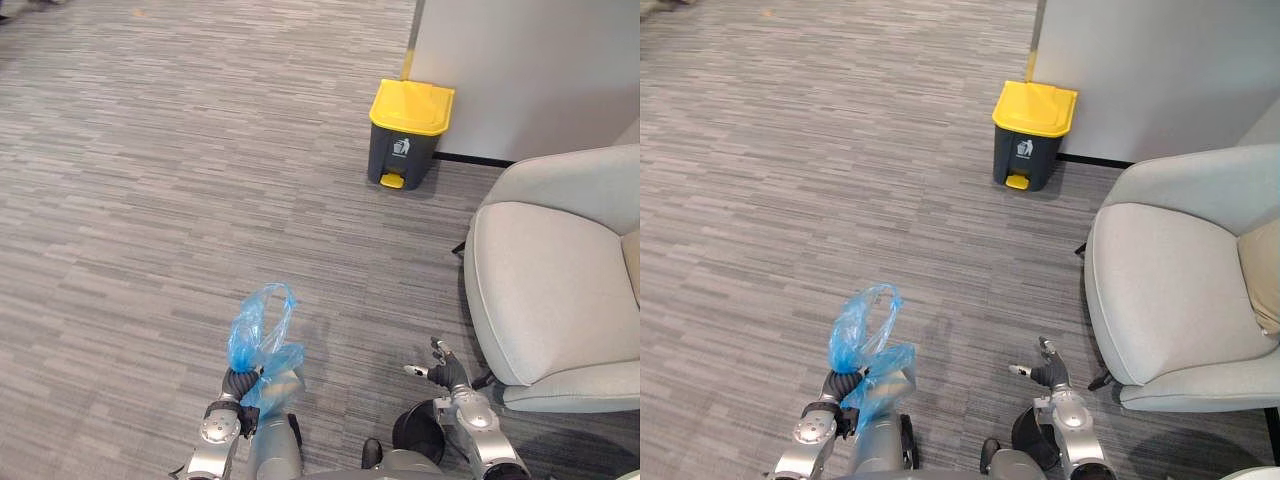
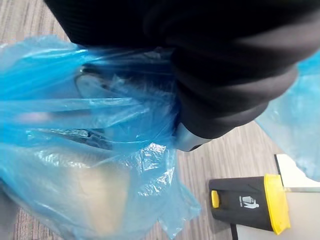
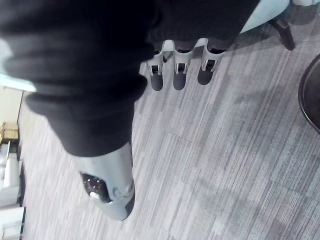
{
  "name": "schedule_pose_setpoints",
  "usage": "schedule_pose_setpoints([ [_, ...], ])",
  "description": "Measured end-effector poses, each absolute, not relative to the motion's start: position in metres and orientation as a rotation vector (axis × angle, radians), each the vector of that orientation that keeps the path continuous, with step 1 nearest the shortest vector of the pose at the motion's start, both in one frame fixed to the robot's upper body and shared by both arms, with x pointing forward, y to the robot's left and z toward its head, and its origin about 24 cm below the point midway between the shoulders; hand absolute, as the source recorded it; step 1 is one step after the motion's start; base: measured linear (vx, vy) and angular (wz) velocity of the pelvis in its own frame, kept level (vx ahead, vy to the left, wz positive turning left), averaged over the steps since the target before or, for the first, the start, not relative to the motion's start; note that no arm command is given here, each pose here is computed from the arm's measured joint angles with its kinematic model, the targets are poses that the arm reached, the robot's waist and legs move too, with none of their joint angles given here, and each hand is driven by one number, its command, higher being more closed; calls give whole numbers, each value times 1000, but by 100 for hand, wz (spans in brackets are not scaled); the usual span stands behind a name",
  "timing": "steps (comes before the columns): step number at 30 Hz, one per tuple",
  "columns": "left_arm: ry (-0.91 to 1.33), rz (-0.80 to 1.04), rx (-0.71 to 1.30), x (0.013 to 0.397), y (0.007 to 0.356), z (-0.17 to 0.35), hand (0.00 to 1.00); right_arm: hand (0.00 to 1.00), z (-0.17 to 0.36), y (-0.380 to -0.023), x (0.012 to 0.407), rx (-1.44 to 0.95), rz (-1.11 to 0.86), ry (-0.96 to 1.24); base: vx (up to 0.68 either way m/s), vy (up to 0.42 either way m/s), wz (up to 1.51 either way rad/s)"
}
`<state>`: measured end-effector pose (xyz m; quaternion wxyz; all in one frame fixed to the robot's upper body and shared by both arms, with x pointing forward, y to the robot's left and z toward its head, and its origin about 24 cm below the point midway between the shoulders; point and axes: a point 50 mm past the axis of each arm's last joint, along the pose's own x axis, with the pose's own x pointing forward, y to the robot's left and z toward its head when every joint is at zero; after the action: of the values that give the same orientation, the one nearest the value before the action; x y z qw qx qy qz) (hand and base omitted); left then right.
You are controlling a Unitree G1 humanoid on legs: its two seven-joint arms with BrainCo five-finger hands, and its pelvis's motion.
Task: Gather rubbish on tea table into small bin, then transfer packed bag to large trash can.
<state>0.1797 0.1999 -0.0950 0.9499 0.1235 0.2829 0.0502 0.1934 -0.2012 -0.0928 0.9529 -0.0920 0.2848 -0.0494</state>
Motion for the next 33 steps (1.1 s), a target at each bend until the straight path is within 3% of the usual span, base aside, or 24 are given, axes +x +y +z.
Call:
schedule_pose_setpoints([
  [11, 610, 78, 260, 171, 201, -100, 100, 0, -100, -193, 189, -165, -87, 610, 342, 266, -41],
  [24, 545, 79, 254, 195, 203, -88, 100, 0, -103, -223, 184, -215, -157, 659, 500, -111, 5],
  [28, 565, 76, 221, 186, 195, -94, 100, 0, -109, -220, 171, -200, -165, 693, 378, -102, -22],
  [33, 543, 72, 204, 193, 189, -90, 100, 0, -107, -229, 173, -192, -217, 688, 628, 241, -77],
])
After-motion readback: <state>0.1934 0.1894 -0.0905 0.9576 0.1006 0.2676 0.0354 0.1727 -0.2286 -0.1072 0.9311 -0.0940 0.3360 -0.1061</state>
